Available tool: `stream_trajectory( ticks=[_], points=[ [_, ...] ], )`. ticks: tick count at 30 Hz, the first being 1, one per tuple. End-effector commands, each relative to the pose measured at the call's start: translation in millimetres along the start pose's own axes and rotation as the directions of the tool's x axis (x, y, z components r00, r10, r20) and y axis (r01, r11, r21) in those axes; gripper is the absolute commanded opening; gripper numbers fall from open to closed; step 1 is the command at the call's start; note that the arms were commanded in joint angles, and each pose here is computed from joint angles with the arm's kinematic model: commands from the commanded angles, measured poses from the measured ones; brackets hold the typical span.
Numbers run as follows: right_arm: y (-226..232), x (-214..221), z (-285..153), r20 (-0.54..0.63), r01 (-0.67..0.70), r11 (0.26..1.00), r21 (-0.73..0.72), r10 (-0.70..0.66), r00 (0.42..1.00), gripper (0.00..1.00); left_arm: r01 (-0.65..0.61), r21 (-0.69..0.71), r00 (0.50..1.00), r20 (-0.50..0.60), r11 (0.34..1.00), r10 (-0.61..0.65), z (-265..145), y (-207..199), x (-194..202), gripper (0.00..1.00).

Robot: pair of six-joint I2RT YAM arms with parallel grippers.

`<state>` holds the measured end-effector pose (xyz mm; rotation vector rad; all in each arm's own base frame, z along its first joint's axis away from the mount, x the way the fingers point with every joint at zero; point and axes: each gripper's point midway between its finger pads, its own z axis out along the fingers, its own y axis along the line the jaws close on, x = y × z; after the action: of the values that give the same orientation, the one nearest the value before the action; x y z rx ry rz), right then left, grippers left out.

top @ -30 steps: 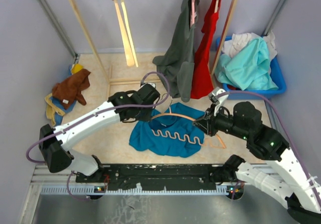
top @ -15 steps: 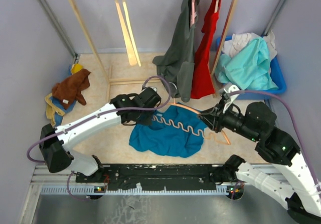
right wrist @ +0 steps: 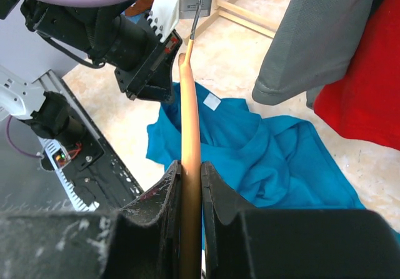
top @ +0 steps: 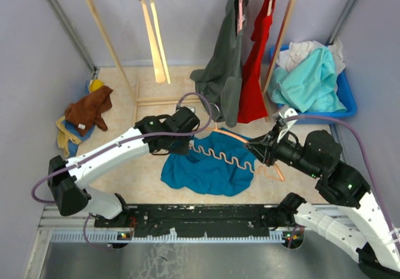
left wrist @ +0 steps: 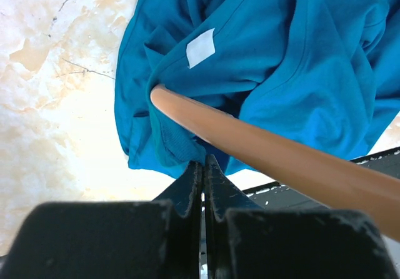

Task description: Place the t-shirt on the hanger

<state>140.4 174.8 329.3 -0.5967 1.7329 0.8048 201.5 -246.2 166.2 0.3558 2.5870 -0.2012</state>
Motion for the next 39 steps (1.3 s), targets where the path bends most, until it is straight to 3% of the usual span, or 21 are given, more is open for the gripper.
stream_trajectory(
  ticks=[1, 18, 27, 39],
  points=[
    [11, -30, -14, 0.131, -0.006, 0.999, -0.043, 0.012, 0.991, 0.0, 0.0, 0.0, 0.999, 0.037, 1.0, 0.0, -19, 4, -9, 0.01],
    [12, -5, -39, 0.106, -0.062, 0.997, -0.041, 0.066, 0.992, 0.0, 0.005, -0.029, 1.0, 0.028, 1.0, -0.005, -23, 10, -7, 0.01],
    [16, 5, -24, 0.11, -0.093, 0.992, -0.085, 0.102, 0.989, 0.0, 0.01, -0.021, 0.999, 0.041, 1.0, -0.009, -30, 8, -13, 0.0],
    [16, -23, 1, 0.161, -0.036, 0.995, -0.096, 0.051, 0.986, 0.0, 0.001, -0.014, 0.999, 0.047, 1.0, 0.0, -45, 3, -19, 0.0]
  ],
)
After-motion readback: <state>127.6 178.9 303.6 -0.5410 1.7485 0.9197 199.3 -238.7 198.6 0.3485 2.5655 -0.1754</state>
